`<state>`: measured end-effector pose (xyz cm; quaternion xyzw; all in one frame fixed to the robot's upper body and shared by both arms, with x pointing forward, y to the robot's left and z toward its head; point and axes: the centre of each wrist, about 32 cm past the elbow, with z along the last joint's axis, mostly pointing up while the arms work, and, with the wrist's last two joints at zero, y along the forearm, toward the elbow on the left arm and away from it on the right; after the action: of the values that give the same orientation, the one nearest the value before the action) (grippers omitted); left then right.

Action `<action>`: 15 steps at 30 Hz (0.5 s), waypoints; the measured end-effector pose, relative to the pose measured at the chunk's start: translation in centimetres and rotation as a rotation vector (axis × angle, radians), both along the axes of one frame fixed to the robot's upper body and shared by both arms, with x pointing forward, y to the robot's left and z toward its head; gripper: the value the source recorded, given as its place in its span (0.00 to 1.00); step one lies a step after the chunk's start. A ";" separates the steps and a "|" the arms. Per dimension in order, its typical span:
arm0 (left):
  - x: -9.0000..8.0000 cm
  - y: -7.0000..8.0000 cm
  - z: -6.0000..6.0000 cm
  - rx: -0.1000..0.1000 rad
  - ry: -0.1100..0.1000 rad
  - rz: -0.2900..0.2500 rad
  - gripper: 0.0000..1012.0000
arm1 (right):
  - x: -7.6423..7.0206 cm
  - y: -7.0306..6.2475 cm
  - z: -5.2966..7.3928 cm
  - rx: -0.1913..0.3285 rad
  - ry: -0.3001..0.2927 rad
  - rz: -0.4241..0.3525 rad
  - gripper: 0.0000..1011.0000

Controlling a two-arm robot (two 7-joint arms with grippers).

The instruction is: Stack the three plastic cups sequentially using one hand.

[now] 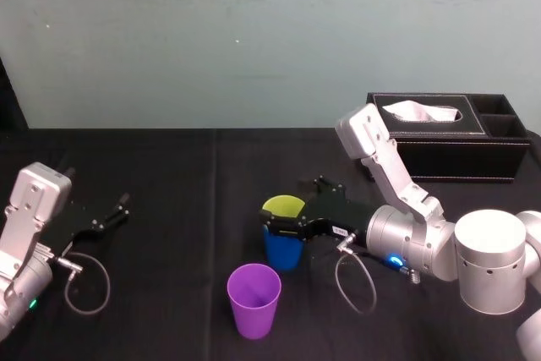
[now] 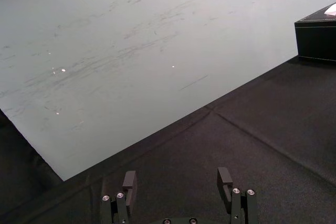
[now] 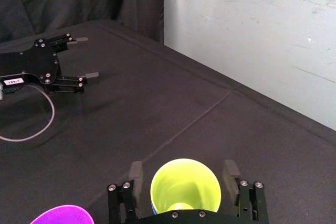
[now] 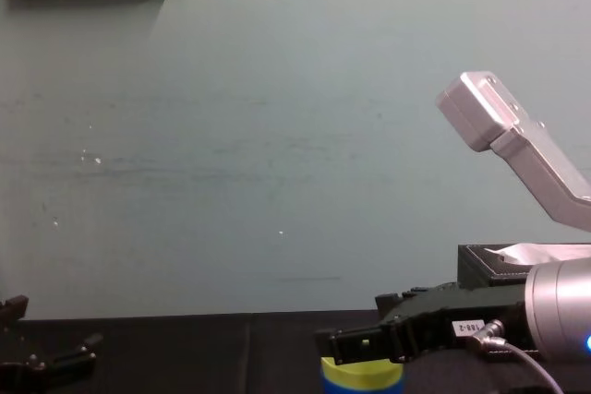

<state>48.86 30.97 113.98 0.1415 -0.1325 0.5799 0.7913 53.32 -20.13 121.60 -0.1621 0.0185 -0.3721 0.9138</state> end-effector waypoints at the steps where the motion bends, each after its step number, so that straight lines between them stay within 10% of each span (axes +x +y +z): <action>1: 0.0 0.0 0.0 0.000 0.000 0.000 0.99 | 0.0 0.0 0.0 0.000 0.000 0.000 0.98; 15: 0.0 0.0 0.0 0.000 0.000 0.000 0.99 | -0.2 -0.5 0.7 0.028 -0.025 -0.023 0.99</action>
<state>48.86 30.97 113.98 0.1415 -0.1325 0.5799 0.7913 53.16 -20.62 122.28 -0.1447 0.0144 -0.3844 0.9117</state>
